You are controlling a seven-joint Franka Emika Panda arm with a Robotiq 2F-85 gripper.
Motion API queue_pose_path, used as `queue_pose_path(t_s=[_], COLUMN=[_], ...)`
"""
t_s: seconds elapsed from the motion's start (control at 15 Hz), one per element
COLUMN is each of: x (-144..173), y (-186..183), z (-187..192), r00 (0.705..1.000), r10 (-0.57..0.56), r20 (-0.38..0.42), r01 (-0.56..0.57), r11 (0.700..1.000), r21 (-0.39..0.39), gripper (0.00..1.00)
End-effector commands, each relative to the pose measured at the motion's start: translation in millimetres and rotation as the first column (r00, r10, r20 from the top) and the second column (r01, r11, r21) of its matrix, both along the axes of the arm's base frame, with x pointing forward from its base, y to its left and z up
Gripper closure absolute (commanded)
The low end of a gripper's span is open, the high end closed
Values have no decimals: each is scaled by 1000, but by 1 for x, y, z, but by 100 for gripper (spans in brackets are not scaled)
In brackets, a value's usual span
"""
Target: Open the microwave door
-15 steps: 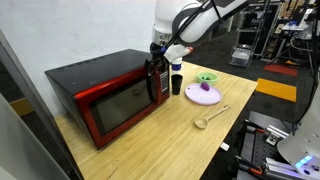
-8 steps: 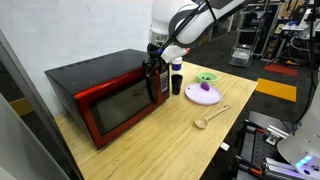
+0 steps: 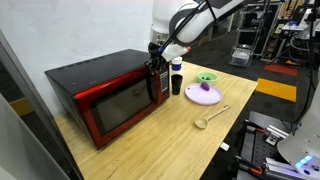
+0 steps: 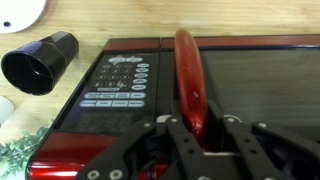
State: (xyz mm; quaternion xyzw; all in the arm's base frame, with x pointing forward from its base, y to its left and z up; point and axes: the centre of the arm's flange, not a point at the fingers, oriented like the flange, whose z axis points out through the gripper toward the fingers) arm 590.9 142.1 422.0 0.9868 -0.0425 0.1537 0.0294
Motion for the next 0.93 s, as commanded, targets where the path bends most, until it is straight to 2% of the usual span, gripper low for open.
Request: queue_pose_path(t_s=[0.0, 0.07, 0.4, 0.73, 0.87], x=[-4, -5, -24, -62, -83], y=[-6, -7, -5, 13, 22], z=[2, 4, 22, 45, 49], r00=[1000, 1000, 1000, 998, 997], r10=[-11, -13, -27, -31, -56], r20=[2, -4, 10, 62, 51], r01=[11, 13, 27, 33, 57], r11=[1000, 1000, 1000, 999, 998], r21=[-8, -8, -16, -34, -34], gripper=[99, 94, 94, 94, 94])
